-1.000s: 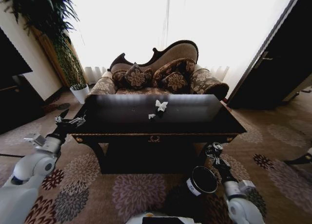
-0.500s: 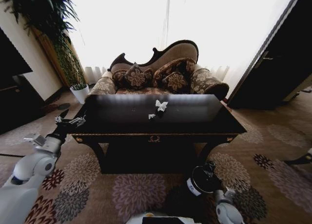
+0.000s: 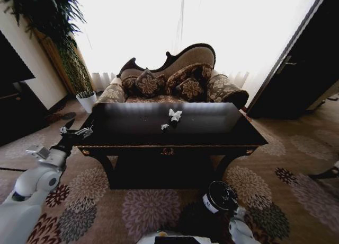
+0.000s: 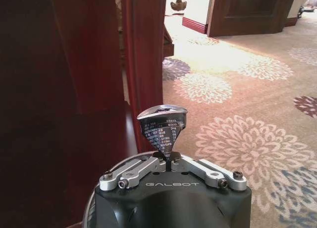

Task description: Move to the front of the table and place the trash on the table into the trash bin.

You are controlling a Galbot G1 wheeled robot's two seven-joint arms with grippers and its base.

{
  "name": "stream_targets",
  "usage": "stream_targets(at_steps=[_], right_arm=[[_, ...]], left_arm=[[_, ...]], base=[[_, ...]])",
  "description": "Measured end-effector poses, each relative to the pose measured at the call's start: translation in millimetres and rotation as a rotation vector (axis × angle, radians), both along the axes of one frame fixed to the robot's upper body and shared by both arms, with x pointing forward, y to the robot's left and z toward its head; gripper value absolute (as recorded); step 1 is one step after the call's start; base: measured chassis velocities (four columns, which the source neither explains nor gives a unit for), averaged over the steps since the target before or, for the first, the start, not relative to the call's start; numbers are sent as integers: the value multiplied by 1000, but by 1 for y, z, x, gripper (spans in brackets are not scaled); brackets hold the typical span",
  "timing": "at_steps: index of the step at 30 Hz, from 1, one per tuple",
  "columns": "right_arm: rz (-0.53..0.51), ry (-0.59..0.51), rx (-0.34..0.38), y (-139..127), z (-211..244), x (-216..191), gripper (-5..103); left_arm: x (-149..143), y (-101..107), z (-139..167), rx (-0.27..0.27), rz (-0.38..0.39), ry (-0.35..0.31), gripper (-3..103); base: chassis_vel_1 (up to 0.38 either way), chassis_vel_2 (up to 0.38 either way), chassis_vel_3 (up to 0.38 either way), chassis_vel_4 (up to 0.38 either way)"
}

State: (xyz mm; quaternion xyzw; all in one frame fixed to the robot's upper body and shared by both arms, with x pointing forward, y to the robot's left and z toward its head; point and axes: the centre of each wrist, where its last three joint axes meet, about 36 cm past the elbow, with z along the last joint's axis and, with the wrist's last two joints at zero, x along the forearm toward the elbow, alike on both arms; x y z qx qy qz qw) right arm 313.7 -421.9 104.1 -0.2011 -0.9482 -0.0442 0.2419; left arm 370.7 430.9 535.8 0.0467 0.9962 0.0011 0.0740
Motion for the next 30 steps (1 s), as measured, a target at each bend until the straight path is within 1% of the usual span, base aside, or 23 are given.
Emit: stream_targets(at_steps=[2, 3, 4, 6, 7, 8, 9, 12, 13, 16, 18, 22, 23, 24, 28, 29, 30], right_arm=[[-12, 12, -3, -5, -1, 7, 0], [-17, 20, -3, -7, -1, 9, -3], [-17, 20, -3, -7, -1, 9, -3], [-20, 30, -1, -8, -1, 9, 2], [-23, 37, 1, -9, -1, 8, 2], [-26, 41, 3, -9, -1, 7, 7], [-26, 41, 3, -9, -1, 7, 7], [-31, 44, 10, -8, -1, 3, 22], [-31, 44, 10, -8, -1, 3, 22], [-30, 37, 17, -4, 1, 4, 38], [-31, 35, 19, -2, 1, 4, 38], [-23, 9, 27, 4, 10, 1, 61], [-23, 9, 27, 4, 10, 1, 61], [-19, -3, 28, 5, 14, -2, 61], [3, -31, 32, 16, 24, -31, 82], [3, -31, 32, 16, 24, -31, 82], [3, -36, 33, 18, 26, -39, 88]], left_arm=[[0, 0, 0, 0, 0, 0, 100], [0, 0, 0, 0, 0, 0, 100], [0, 0, 0, 0, 0, 0, 100], [0, 0, 0, 0, 0, 0, 100], [0, 0, 0, 0, 0, 0, 100], [0, 0, 0, 0, 0, 0, 100], [0, 0, 0, 0, 0, 0, 100], [0, 0, 0, 0, 0, 0, 100], [0, 0, 0, 0, 0, 0, 100], [0, 0, 0, 0, 0, 0, 100], [0, 0, 0, 0, 0, 0, 100], [0, 0, 0, 0, 0, 0, 100], [0, 0, 0, 0, 0, 0, 100], [0, 0, 0, 0, 0, 0, 100], [0, 0, 0, 0, 0, 0, 100], [0, 0, 0, 0, 0, 0, 100], [0, 0, 0, 0, 0, 0, 100]], base=[[0, 0, 0, 0], [0, 0, 0, 0], [0, 0, 0, 0], [0, 0, 0, 0], [0, 0, 0, 0], [0, 0, 0, 0], [0, 0, 0, 0], [0, 0, 0, 0], [0, 0, 0, 0], [0, 0, 0, 0], [0, 0, 0, 0], [0, 0, 0, 0], [0, 0, 0, 0], [0, 0, 0, 0], [0, 0, 0, 0], [0, 0, 0, 0], [0, 0, 0, 0]])
